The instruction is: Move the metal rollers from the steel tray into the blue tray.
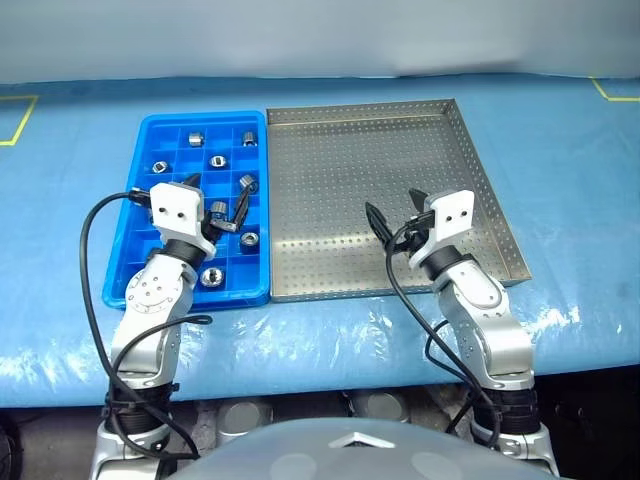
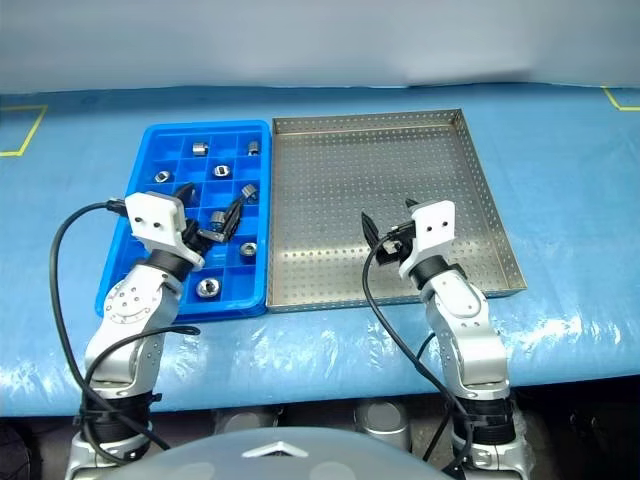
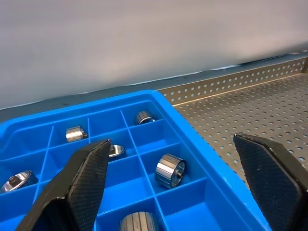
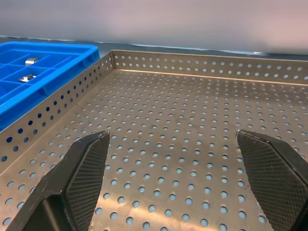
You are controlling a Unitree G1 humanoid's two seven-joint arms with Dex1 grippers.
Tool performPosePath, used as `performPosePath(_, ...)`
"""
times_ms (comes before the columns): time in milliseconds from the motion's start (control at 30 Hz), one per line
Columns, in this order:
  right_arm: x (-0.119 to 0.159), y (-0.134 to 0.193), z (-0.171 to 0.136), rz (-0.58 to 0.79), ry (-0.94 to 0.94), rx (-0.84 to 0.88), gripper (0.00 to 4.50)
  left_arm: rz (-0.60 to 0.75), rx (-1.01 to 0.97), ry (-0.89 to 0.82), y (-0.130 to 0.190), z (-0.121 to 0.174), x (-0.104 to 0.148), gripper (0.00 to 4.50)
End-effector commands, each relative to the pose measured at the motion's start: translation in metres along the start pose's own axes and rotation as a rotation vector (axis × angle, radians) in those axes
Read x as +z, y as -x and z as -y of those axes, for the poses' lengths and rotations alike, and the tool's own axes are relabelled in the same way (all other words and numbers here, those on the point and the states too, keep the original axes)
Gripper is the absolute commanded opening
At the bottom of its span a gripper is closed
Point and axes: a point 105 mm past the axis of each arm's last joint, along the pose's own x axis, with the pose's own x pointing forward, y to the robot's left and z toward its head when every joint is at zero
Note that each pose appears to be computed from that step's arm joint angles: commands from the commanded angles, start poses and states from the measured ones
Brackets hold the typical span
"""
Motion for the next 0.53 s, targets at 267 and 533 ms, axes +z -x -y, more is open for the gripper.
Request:
performPosePath(267, 0.006, -0.003, -0.01, 0.027, 0.024, 0.05, 4.45, 0.015, 0.045, 0.001, 0.009, -0.006, -0.001, 4.5)
performPosePath(533, 0.002, 0.0, -0.013, -0.009, 0.032, 0.107, 4.45, -0.014, -0.002, -0.002, 0.012, 0.001, -0.007, 4.5)
